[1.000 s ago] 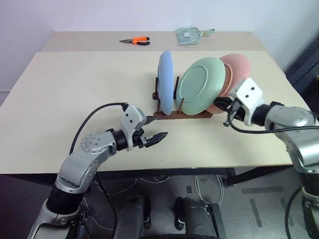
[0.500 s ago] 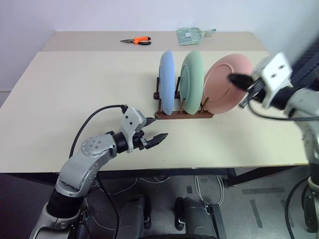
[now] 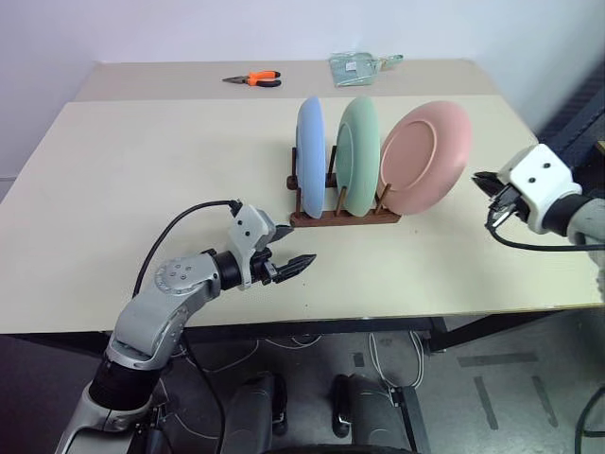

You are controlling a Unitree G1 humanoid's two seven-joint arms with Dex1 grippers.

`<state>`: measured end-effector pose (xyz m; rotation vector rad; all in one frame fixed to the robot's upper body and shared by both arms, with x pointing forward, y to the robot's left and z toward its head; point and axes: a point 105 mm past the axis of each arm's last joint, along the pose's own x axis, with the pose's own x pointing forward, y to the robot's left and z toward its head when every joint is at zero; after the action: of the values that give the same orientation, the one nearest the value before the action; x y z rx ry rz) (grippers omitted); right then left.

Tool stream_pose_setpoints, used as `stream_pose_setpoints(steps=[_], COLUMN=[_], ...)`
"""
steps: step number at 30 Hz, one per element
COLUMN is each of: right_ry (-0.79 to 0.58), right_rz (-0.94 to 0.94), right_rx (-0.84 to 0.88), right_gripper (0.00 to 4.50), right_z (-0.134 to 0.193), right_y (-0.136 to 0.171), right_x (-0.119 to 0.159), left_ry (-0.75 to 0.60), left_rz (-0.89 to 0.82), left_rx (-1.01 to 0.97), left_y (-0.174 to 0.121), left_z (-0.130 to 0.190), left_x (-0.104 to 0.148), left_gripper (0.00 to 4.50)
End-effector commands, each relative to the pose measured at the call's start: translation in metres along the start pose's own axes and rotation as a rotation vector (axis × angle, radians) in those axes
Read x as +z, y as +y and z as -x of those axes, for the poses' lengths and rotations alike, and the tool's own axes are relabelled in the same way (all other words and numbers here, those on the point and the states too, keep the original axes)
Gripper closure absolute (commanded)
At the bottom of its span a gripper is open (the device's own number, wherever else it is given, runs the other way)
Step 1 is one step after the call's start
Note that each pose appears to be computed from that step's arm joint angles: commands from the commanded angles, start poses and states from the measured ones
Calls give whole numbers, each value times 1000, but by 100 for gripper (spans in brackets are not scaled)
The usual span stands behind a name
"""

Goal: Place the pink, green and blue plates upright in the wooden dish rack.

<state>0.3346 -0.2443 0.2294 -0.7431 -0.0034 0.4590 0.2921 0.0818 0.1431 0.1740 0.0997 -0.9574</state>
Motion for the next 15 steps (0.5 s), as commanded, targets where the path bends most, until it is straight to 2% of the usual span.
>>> stream_pose_setpoints(steps=[1,4,9,12,15], right_ry=[-120,-96,72,127,94], right_rz=[27,25,35,-10,-120], right_rx=[-3,-6,-82,-99,-128], right_gripper=[442,442,442,442,442], right_z=[5,6,14,22,27], right_y=[-6,-6,-21,-25,-29], right_x=[36,31,-14,-42,-55], left_ry=[-29,-29,-26,43,121], left_rz=[-20,-11,3,-28,-48], left_rx=[33,43,132,324,501], left_y=[4,5,21,57,91], left_z=[8,10,19,42,74], left_x=[8,7,4,-12,-32], left_gripper=[91,91,91,91,91])
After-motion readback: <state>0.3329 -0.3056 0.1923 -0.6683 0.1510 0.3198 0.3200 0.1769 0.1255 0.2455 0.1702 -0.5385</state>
